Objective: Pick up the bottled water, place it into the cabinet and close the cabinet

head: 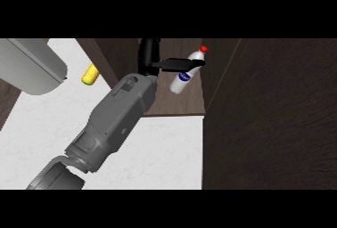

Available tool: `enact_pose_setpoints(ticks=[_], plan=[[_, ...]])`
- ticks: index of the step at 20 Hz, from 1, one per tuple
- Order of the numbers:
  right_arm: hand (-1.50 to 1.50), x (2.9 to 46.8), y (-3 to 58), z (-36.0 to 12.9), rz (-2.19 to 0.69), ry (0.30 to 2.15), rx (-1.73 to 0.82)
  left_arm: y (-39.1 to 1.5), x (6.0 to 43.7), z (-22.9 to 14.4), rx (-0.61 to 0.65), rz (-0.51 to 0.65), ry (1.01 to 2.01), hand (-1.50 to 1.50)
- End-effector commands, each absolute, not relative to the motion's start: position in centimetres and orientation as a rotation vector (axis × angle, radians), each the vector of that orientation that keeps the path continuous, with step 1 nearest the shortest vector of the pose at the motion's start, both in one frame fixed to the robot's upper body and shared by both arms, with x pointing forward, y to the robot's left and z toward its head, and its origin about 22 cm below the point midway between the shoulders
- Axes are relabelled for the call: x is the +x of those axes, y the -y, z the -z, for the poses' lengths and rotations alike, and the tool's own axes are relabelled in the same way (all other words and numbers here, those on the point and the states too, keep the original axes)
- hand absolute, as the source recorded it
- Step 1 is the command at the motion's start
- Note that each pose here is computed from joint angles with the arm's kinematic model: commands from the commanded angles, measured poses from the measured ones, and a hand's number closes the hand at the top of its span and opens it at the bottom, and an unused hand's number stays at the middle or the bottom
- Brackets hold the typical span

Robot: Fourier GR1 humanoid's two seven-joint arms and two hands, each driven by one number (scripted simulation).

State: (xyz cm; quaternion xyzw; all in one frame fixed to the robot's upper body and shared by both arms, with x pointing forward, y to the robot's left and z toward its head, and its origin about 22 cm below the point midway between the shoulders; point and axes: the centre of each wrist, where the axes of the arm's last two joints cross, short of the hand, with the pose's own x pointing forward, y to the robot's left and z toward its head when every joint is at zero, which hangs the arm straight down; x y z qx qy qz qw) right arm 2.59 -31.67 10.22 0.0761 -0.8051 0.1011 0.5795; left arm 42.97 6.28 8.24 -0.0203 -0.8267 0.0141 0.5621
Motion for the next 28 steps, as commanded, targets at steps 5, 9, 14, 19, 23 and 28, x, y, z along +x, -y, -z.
enact_pose_setpoints(ticks=[5,9,14,19,23,28], plan=[[-1.50,2.4,29.8,-13.3,-0.271,1.926,0.183,-6.1,40.3,-6.9,-0.198,-0.008,1.911,-1.50],[-1.50,2.9,29.5,-13.8,-0.286,1.908,0.182,-5.0,36.8,-5.5,-0.247,-0.024,1.909,-1.50],[-1.50,2.4,29.6,-13.9,-0.250,1.906,0.193,-4.5,33.4,-5.4,-0.300,-0.039,1.914,-1.50],[-1.50,3.0,28.8,-14.3,-0.263,1.924,0.173,-6.3,29.8,-4.6,-0.370,-0.036,1.870,-1.50],[-1.50,3.4,28.7,-13.5,-0.292,1.894,0.208,-7.6,25.7,-4.7,-0.371,-0.079,1.878,-1.50],[1.50,3.8,28.0,-14.1,-0.479,1.772,0.378,-9.3,22.8,-4.0,-0.391,-0.076,1.845,-1.50]])
